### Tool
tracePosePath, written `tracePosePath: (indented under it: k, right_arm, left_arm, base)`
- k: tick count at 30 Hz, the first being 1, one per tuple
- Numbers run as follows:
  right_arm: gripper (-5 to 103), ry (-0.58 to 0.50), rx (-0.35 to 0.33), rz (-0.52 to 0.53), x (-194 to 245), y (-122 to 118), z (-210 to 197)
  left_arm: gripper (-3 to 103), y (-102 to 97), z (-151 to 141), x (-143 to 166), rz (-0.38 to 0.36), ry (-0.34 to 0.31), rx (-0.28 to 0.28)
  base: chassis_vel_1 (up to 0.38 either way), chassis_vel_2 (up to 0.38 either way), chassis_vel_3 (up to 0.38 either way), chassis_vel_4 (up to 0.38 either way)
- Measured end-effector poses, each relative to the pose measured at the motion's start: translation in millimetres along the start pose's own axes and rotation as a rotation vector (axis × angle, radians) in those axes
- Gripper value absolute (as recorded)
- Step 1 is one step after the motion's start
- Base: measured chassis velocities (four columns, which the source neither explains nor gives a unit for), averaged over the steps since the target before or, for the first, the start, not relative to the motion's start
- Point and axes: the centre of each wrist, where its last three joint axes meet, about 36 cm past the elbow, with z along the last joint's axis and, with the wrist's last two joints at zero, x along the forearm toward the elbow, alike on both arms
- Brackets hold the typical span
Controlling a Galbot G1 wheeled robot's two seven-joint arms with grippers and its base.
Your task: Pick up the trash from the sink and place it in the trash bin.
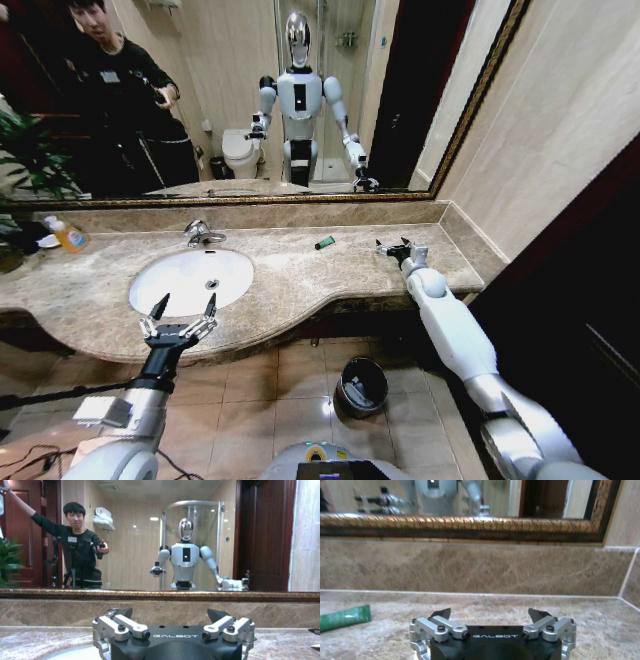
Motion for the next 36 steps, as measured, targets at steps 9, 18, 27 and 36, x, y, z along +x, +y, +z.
tracePosePath:
  k: [9,18,27,36]
  right_arm:
    - [100,0.141,-0.007,-0.006,-11,1,-19]
    - [100,0.197,-0.023,0.003,-26,-4,-25]
    - [100,0.221,-0.06,-0.036,-28,-17,-26]
    - [100,0.225,-0.065,-0.049,-23,-22,-18]
  left_arm:
    - [100,0.0,0,0,0.0,0.0,0.0]
    - [100,0.0,0,0,0.0,0.0,0.0]
    - [100,0.0,0,0,0.0,0.0,0.0]
    - [100,0.0,0,0,0.0,0.0,0.0]
  base:
    - [0.0,0.0,0.0,0.0]
    - [0.0,0.0,0.0,0.0]
    - [0.0,0.0,0.0,0.0]
    - [0.0,0.0,0.0,0.0]
